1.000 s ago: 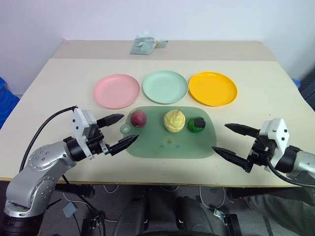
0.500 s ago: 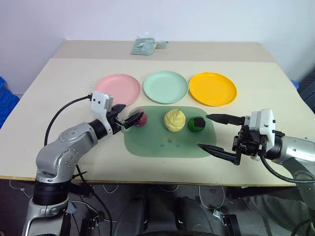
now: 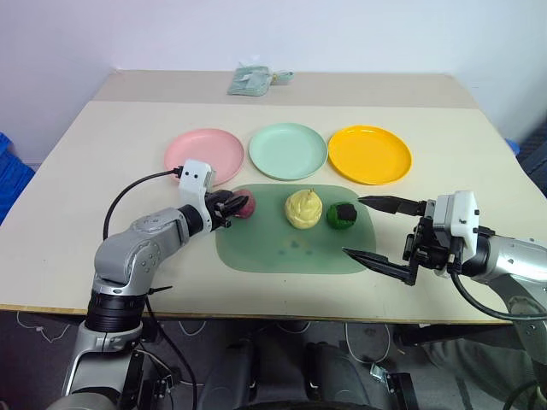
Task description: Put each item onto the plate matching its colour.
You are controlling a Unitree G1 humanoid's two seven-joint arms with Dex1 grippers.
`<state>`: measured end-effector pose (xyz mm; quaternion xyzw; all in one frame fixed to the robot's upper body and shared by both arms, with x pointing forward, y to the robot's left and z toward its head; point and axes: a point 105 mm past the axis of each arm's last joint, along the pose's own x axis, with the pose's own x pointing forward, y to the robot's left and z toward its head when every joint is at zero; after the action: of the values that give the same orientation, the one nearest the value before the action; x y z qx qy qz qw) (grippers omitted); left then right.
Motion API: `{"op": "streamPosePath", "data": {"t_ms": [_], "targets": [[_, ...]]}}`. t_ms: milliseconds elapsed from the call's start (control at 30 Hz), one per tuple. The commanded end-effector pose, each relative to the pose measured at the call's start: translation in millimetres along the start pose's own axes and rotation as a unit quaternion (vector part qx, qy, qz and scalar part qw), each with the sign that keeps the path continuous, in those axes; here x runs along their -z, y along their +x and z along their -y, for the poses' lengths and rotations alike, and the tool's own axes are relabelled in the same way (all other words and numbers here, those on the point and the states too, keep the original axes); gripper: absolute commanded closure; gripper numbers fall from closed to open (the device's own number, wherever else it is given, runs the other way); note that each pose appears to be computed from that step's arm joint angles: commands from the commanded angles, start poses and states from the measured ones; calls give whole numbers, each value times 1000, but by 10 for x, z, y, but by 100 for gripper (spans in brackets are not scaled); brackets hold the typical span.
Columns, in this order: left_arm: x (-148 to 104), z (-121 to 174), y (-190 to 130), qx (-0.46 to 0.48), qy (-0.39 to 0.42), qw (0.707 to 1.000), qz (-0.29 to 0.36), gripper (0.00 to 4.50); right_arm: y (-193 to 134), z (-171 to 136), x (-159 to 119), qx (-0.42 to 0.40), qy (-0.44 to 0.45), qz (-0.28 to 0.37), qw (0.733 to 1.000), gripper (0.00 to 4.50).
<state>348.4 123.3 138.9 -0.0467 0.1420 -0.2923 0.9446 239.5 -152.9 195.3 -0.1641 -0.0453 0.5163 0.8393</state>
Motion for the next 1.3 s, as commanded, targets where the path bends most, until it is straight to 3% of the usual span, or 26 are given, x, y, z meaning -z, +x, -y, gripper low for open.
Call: {"op": "streamPosePath", "data": {"t_ms": [33,333,633,733,800,1233,1300], "targets": [[-49,-5,4,-4,3,1000,9,224,6,-18,-73,3,-18,14,1000,0],[-231,-73,-9,-21,-8,999,47,224,62,25,-63,3,-22,20,1000,0],[-116,-35,-8,-20,-3,999,28,224,81,43,-58,3,-24,22,999,0],[-77,-24,3,-18,-6,1000,18,307,84,41,-59,5,-25,22,999,0],[-57,-20,9,-18,-2,1000,12,397,85,39,-62,6,-26,22,999,0],[-145,75,35,9,12,999,31,397,89,56,-61,11,-29,22,999,0],[-136,67,28,7,15,999,28,346,94,58,-63,12,-29,22,999,0]]}}
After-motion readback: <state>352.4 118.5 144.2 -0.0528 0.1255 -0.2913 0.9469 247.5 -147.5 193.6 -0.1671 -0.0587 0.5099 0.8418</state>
